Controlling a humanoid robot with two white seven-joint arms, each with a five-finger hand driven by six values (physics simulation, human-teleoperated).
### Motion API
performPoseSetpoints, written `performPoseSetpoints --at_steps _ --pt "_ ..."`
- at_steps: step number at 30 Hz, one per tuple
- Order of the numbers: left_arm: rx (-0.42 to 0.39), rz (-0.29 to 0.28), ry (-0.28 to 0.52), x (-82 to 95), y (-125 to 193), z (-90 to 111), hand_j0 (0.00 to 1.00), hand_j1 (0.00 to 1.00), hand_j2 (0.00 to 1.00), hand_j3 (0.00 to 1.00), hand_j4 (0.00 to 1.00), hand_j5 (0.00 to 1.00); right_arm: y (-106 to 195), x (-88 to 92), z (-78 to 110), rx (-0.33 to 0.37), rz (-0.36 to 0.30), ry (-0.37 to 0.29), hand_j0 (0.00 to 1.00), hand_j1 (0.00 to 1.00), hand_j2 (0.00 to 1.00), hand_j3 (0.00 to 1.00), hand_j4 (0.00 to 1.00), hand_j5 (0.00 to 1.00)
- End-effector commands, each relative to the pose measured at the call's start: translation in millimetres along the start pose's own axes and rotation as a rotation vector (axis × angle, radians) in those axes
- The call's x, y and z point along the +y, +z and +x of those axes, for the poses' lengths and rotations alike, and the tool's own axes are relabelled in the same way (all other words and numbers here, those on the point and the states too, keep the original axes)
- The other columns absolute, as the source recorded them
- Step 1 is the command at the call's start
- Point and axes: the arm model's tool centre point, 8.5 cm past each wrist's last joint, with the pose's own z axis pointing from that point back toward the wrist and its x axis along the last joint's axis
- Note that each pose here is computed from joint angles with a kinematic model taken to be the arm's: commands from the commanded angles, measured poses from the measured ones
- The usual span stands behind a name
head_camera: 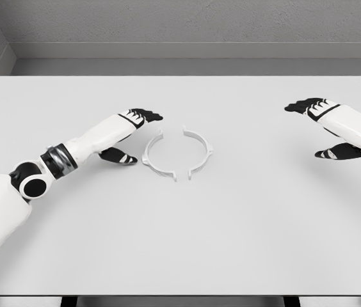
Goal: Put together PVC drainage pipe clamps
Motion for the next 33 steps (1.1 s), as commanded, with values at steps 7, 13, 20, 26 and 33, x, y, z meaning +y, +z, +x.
performPoseSetpoints --at_steps 7,13,20,26,33 --pt "-0.012 0.010 0.011 -1.7 -6.8 4.7 1.00 1.00 1.00 1.00 1.00 1.00 -1.0 -0.3 1.6 -0.006 -0.004 -0.005 1.00 1.00 1.00 1.00 1.00 1.00" --pt "-0.020 0.014 0.017 -3.1 -10.4 7.6 1.00 1.00 1.00 1.00 1.00 1.00 -4.4 1.5 4.7 -0.016 -0.014 -0.013 1.00 1.00 1.00 1.00 1.00 1.00" --pt "-0.027 0.021 0.025 -3.9 -13.9 10.2 1.00 1.00 1.00 1.00 1.00 1.00 -4.5 1.2 5.1 -0.017 -0.015 -0.012 1.00 1.00 1.00 1.00 1.00 1.00" --pt "-0.032 0.025 0.031 -5.3 -16.6 12.5 1.00 1.00 1.00 1.00 1.00 1.00 -4.5 1.2 5.1 -0.017 -0.015 -0.012 1.00 1.00 1.00 1.00 1.00 1.00" --pt "-0.009 0.035 0.026 1.8 -10.8 3.9 1.00 1.00 1.00 1.00 1.00 1.00 -4.2 0.9 4.9 -0.016 -0.016 -0.012 1.00 1.00 1.00 1.00 1.00 1.00"
